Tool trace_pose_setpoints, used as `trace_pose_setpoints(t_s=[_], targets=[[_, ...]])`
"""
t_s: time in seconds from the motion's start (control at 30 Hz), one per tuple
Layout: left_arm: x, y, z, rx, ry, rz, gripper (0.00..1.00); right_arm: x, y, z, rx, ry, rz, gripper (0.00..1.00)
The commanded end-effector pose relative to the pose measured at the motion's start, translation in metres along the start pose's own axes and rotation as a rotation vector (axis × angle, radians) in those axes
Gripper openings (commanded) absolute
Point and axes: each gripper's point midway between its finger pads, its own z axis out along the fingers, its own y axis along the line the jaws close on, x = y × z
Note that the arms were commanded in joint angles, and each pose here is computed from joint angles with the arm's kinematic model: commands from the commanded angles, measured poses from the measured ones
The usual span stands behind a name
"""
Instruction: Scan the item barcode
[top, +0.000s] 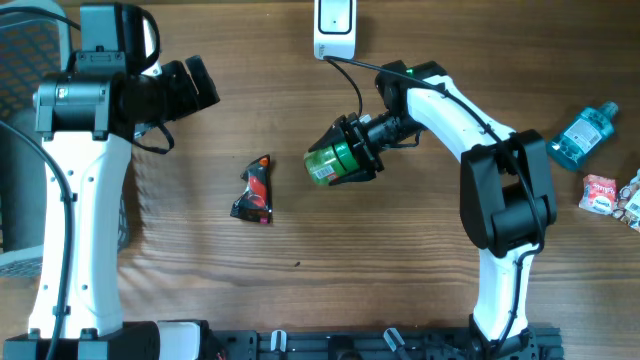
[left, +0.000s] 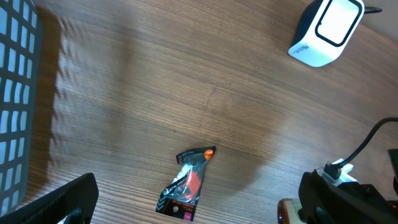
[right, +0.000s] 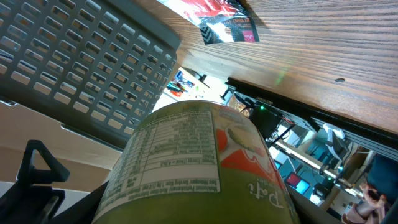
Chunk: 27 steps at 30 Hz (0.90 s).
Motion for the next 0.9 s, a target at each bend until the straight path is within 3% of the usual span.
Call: trace_pose_setpoints(t_s=[0.0, 0.1, 0.23, 0.4, 0.5, 0.67, 0.87], targets=[[-0.001, 0.005, 0.003, -0.022, -0.001, -0.017, 1.0, 0.003, 0.003, 0.0, -0.039, 0.037, 0.013, 0.52], [-0.001, 0.005, 0.003, -0.022, -0.001, -0.018, 1.0, -0.001, 0.002, 0.0, -0.026, 0.02, -0.003, 0.52], [-0.001, 0.005, 0.003, -0.022, -0.001, -0.018, 1.0, -0.057, 0.0, -0.006, 0.093, -0.226, -0.235, 0.54], [-0.001, 0.005, 0.003, -0.022, -0.001, -0.018, 1.0, -0.096, 0.08, -0.023, -0.05, -0.44, -0.688, 0.55], [-0.001, 0.005, 0.003, -0.022, -0.001, -0.018, 1.0, -0.112, 0.112, -0.04, -0.071, -0.6, -0.845, 0.58], [-0.001, 0.005, 0.003, -0.022, -0.001, -0.017, 1.0, -0.155, 0.13, -0.084, 0.029, -0.972, -0.879, 0.58], [-0.001, 0.005, 0.003, -0.022, 0.0, -0.017, 1.0, -0.166, 0.154, -0.119, 0.061, -1.21, -0.963, 0.61]])
